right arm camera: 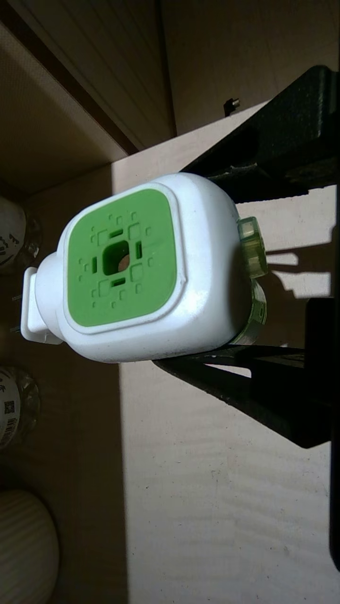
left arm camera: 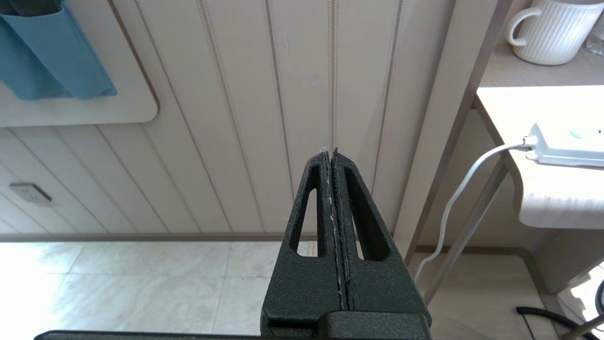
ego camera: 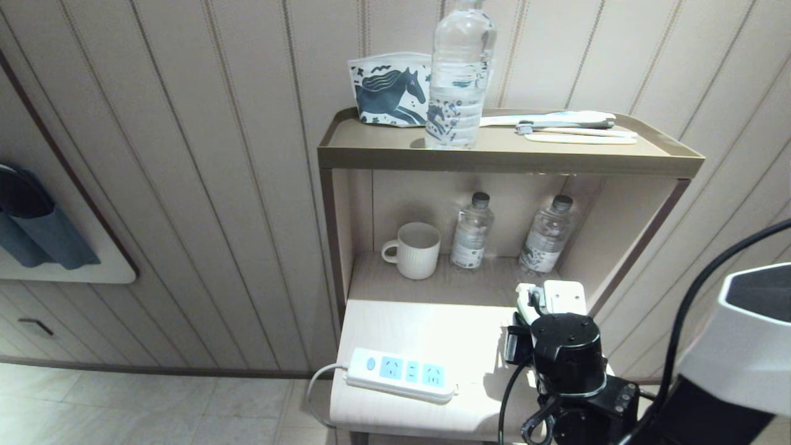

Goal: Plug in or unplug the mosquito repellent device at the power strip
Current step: Pick up the mosquito repellent liquid, then insert the plug into the socket

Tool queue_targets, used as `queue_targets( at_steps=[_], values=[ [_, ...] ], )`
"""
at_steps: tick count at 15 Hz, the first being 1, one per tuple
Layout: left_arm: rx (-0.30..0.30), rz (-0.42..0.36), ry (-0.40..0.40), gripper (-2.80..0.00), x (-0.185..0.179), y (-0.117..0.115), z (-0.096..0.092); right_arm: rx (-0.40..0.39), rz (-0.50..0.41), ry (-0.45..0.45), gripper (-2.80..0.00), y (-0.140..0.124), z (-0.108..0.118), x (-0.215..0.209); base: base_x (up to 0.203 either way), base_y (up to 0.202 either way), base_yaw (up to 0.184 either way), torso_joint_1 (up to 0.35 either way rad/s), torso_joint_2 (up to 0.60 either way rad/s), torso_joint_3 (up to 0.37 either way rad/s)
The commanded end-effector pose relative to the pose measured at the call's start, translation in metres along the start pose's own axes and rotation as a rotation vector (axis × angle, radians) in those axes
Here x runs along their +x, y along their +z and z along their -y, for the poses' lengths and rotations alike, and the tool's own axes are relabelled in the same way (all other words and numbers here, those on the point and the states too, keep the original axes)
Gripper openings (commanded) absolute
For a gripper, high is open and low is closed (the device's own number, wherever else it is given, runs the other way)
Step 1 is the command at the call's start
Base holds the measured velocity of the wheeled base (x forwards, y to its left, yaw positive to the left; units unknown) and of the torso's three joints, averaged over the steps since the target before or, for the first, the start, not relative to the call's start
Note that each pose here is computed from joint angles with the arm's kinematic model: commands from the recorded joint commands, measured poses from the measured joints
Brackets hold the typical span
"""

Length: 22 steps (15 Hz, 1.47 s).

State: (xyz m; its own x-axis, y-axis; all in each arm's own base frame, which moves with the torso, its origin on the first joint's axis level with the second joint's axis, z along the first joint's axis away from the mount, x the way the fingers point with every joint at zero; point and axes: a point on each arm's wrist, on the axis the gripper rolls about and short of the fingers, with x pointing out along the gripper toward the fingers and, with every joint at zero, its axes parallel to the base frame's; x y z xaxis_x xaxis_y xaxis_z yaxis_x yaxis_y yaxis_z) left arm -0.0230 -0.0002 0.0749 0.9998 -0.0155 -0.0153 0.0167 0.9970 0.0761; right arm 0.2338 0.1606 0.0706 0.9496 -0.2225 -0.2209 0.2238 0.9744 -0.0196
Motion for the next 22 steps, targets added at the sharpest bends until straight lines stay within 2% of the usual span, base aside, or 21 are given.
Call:
queue_targets(
  at_steps=[1, 5, 6, 9, 11, 13, 15, 19, 22],
  values=[
    [0.000, 0.000, 0.000, -2.80, 0.000, 0.000, 0.000, -0.050, -0.039, -0.005, -2.80, 0.033, 0.010, -0.018, 0.000, 0.000, 0.000, 0.000, 0.00, 0.000],
    [0.000, 0.000, 0.000, -2.80, 0.000, 0.000, 0.000, -0.135, -0.170, 0.096, -2.80, 0.069, 0.010, -0.041, 0.000, 0.000, 0.000, 0.000, 0.00, 0.000],
    [0.000, 0.000, 0.000, -2.80, 0.000, 0.000, 0.000, -0.128, -0.219, 0.127, -2.80, 0.080, 0.008, -0.045, 0.000, 0.000, 0.000, 0.000, 0.00, 0.000],
    [0.000, 0.000, 0.000, -2.80, 0.000, 0.000, 0.000, -0.106, -0.446, 0.240, -2.80, 0.114, 0.010, -0.059, 0.000, 0.000, 0.000, 0.000, 0.00, 0.000],
    [0.000, 0.000, 0.000, -2.80, 0.000, 0.000, 0.000, -0.046, -0.592, 0.323, -2.80, 0.135, 0.011, -0.067, 0.000, 0.000, 0.000, 0.000, 0.00, 0.000],
    [0.000, 0.000, 0.000, -2.80, 0.000, 0.000, 0.000, -0.014, -0.752, 0.406, -2.80, 0.143, 0.007, -0.069, 0.000, 0.000, 0.000, 0.000, 0.00, 0.000],
    [0.000, 0.000, 0.000, -2.80, 0.000, 0.000, 0.000, -0.018, -0.867, 0.413, -2.80, 0.144, 0.000, -0.065, 0.000, 0.000, 0.000, 0.000, 0.00, 0.000],
    [0.000, 0.000, 0.000, -2.80, 0.000, 0.000, 0.000, -0.048, -0.938, 0.412, -2.80, 0.152, -0.008, -0.066, 0.000, 0.000, 0.000, 0.000, 0.00, 0.000],
    [0.000, 0.000, 0.000, -2.80, 0.000, 0.000, 0.000, -0.079, -0.988, 0.396, -2.80, 0.165, -0.021, -0.059, 0.000, 0.000, 0.000, 0.000, 0.00, 0.000]
  ],
)
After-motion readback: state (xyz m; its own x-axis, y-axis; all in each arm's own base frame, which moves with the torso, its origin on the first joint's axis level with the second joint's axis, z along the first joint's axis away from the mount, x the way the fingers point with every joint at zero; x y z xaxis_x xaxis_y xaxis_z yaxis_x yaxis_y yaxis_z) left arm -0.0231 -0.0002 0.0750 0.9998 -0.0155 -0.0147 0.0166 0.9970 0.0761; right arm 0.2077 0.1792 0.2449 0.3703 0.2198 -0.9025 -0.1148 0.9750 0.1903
